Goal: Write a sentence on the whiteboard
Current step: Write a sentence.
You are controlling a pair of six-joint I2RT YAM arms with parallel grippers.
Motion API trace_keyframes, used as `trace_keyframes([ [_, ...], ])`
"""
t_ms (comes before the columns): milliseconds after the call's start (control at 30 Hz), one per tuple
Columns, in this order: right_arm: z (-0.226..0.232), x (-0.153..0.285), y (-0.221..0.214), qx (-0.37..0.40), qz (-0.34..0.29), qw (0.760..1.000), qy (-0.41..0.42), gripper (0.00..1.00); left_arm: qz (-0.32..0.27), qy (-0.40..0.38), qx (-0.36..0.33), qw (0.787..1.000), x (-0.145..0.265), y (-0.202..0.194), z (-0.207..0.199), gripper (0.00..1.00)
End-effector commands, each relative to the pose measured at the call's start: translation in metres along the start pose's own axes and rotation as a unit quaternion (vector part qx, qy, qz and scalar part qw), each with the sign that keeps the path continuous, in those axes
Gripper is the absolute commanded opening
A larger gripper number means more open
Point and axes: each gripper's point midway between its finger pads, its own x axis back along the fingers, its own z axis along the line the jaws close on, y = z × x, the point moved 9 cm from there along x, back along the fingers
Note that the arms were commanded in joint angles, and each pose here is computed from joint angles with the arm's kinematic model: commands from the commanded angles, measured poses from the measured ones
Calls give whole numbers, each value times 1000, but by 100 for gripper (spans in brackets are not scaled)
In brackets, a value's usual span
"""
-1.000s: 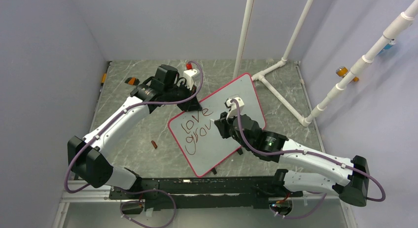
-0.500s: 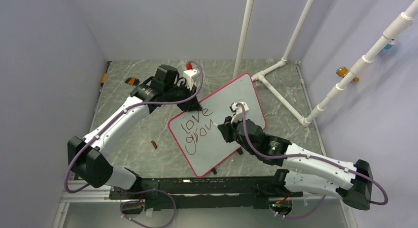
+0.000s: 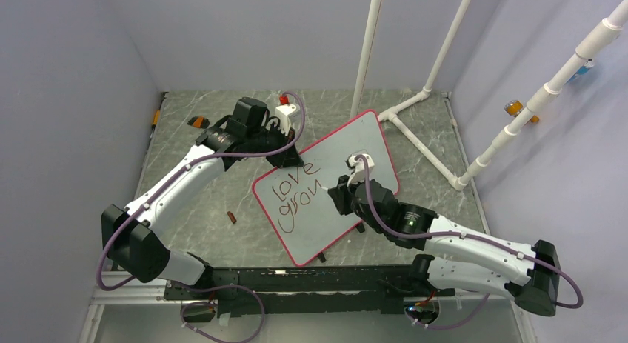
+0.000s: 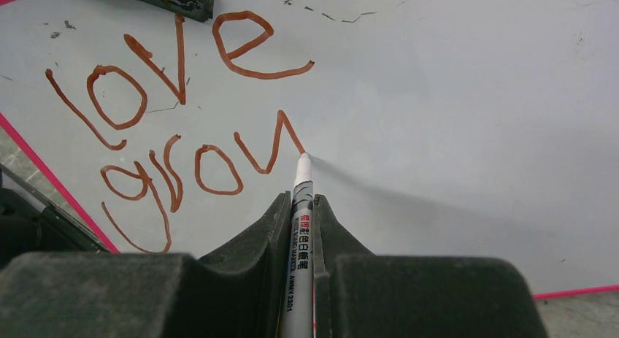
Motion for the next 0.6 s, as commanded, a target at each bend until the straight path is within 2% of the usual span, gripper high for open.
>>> trace_keyframes([
  [0,-1,-2,16,9,-17,999,-27,0,-23,97,-94,991,6,10,22,0],
  [567,8,-10,40,30,-35,998,-34,0,-24,92,-95,991,7,10,20,0],
])
